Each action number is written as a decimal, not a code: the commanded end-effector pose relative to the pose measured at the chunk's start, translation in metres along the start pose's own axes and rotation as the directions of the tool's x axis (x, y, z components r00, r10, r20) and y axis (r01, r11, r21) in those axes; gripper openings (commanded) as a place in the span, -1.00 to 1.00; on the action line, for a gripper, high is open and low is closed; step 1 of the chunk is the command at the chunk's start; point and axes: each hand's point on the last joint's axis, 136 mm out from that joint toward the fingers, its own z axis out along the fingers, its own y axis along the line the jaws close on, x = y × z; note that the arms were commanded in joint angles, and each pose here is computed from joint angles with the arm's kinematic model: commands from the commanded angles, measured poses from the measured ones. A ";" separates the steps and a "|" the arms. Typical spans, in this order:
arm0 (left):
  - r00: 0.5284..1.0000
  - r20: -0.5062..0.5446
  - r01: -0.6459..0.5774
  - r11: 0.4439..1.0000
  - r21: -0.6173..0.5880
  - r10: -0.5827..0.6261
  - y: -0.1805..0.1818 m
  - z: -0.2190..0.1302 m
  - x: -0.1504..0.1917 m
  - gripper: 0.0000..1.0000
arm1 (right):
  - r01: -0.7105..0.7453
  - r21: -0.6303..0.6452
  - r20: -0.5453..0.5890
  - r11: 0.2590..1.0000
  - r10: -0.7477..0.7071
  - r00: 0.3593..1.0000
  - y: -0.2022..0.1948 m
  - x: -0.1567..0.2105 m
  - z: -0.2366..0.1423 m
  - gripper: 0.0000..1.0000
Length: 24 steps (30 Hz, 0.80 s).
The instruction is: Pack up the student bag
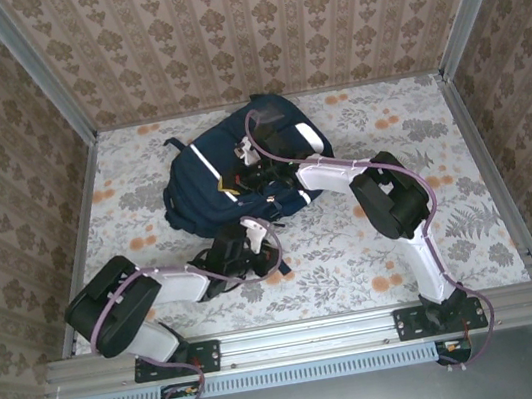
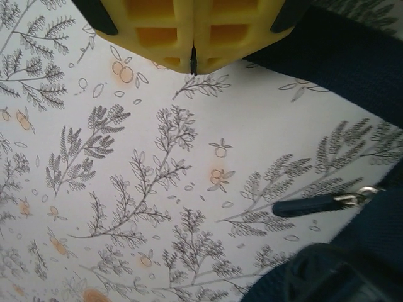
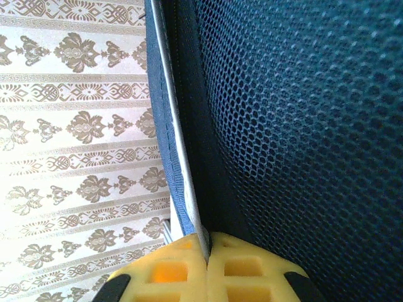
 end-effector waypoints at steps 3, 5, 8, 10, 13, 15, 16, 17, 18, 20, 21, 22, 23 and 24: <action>0.999 0.002 -0.055 0.996 0.066 0.055 -0.020 0.011 -0.012 -1.00 | 0.023 -0.017 0.046 1.000 -0.022 0.999 0.010 -0.009 -0.002 -1.00; 0.997 -0.011 -0.070 0.994 0.082 0.071 -0.026 0.016 -0.013 -1.00 | 0.025 -0.017 0.047 1.000 -0.025 0.999 0.010 -0.009 -0.002 -1.00; 0.996 -0.025 -0.082 0.992 0.098 0.084 -0.033 0.021 -0.014 -1.00 | 0.034 -0.009 0.043 0.999 -0.033 0.999 0.009 -0.009 -0.003 -1.00; 0.996 -0.030 -0.079 0.992 0.095 0.082 -0.033 0.021 -0.015 -0.82 | 0.035 -0.003 0.044 0.999 -0.035 0.998 0.008 -0.010 -0.006 -1.00; 0.996 -0.041 -0.075 0.994 0.074 0.078 -0.032 0.015 -0.015 -0.30 | 0.042 0.005 0.038 0.999 -0.042 0.998 0.007 -0.013 -0.011 -1.00; 0.996 -0.041 -0.082 0.995 0.063 0.085 -0.034 0.005 -0.018 -0.16 | 0.048 0.008 0.028 0.999 -0.048 0.998 0.008 -0.013 -0.014 -1.00; 0.996 -0.032 -0.087 0.994 0.060 0.089 -0.036 -0.002 -0.021 -0.12 | 0.055 0.011 0.021 0.998 -0.055 0.998 0.009 -0.013 -0.016 -1.00; 0.996 -0.023 -0.090 0.994 0.058 0.091 -0.038 -0.009 -0.024 -0.09 | 0.058 0.017 0.016 0.998 -0.059 0.998 0.008 -0.013 -0.017 -1.00; 0.996 -0.007 -0.093 0.994 0.059 0.094 -0.041 -0.017 -0.028 -0.06 | 0.061 0.022 0.015 0.998 -0.062 0.998 0.008 -0.014 -0.019 -1.00; 0.996 0.016 -0.089 0.995 0.056 0.088 -0.046 -0.035 -0.037 -0.01 | 0.058 0.028 0.012 0.998 -0.058 0.998 0.005 -0.015 -0.022 -0.98; 0.996 0.027 -0.086 0.995 0.056 0.085 -0.049 -0.043 -0.040 0.01 | 0.057 0.026 0.010 0.998 -0.057 0.998 0.005 -0.016 -0.023 -0.96; 0.996 0.040 -0.083 0.995 0.060 0.081 -0.053 -0.053 -0.044 0.04 | 0.055 0.024 0.009 0.998 -0.055 0.998 0.004 -0.017 -0.025 -0.95; 0.996 0.049 -0.075 0.996 0.057 0.072 -0.055 -0.061 -0.047 0.06 | 0.055 0.025 0.010 0.998 -0.055 0.998 0.003 -0.018 -0.028 -0.93; 0.996 0.054 -0.067 0.996 0.051 0.065 -0.055 -0.068 -0.048 0.08 | 0.055 0.027 0.010 0.998 -0.055 0.998 0.003 -0.019 -0.030 -0.92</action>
